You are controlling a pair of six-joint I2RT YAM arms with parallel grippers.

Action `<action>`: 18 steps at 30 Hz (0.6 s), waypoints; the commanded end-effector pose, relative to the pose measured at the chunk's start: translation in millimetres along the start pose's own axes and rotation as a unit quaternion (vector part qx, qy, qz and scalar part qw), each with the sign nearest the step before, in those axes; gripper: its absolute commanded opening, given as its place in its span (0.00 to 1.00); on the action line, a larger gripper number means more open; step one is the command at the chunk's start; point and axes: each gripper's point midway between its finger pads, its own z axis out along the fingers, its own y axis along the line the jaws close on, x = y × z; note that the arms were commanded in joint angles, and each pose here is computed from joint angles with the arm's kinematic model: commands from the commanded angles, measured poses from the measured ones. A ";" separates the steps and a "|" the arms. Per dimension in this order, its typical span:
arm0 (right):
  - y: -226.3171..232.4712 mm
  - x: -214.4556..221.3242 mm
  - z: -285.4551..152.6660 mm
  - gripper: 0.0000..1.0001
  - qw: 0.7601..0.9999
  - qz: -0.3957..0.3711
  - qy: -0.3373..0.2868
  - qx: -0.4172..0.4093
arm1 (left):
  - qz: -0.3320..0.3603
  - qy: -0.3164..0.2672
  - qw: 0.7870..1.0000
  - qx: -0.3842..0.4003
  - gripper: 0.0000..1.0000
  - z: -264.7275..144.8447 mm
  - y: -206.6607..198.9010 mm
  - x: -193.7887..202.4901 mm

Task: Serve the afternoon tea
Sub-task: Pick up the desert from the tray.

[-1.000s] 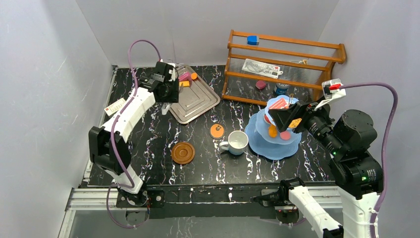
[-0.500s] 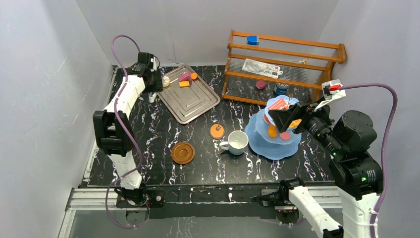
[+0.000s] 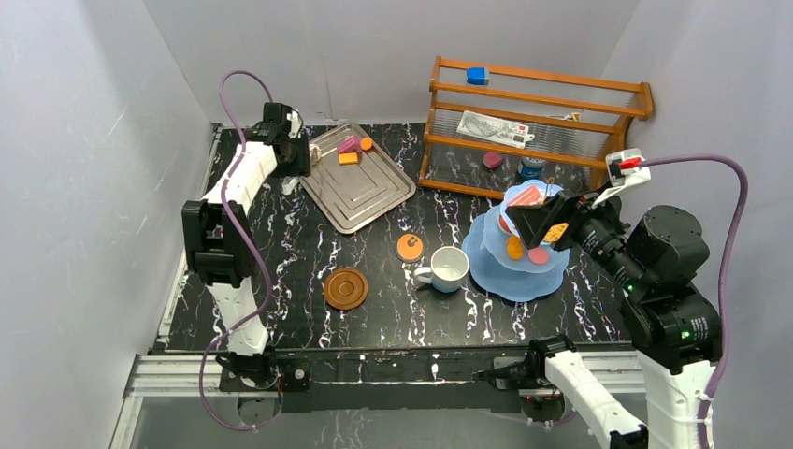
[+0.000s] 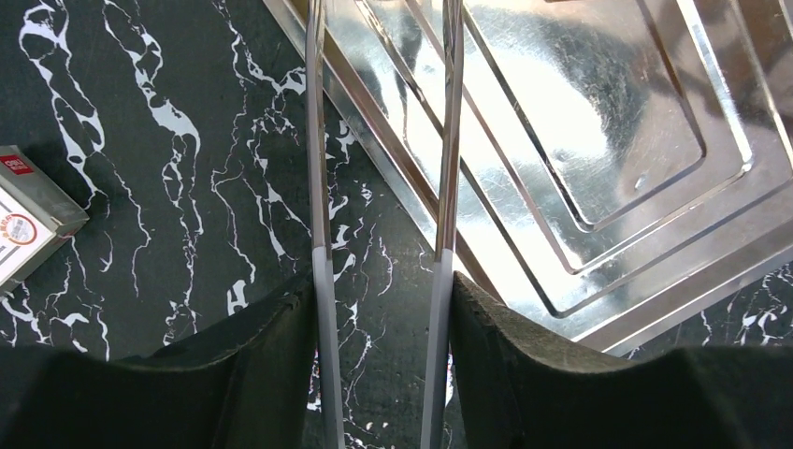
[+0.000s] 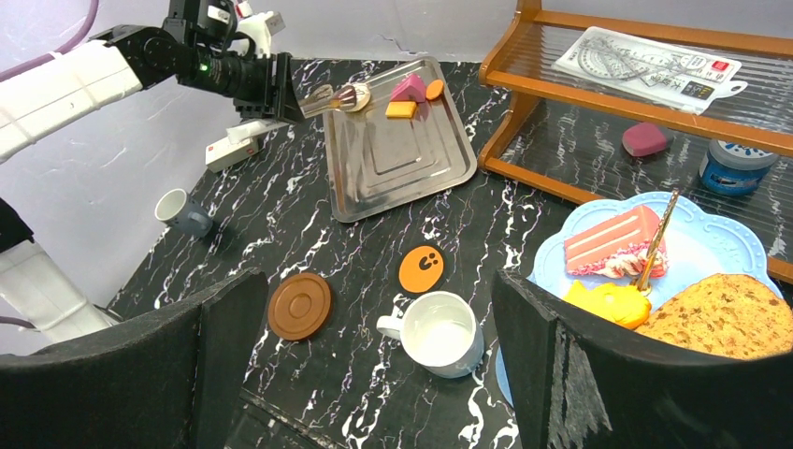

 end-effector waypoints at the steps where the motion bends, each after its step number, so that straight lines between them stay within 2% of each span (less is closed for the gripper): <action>1: 9.1 -23.8 0.8 0.99 0.999 -0.010 -0.039 -0.017 | 0.013 -0.016 1.000 0.005 0.48 -1.2 -1.4 -10.1; 18: 7.2 -25.3 0.1 0.99 0.999 -0.012 -0.042 -0.010 | 0.014 -0.006 1.000 -0.007 0.49 22.6 0.4 -11.5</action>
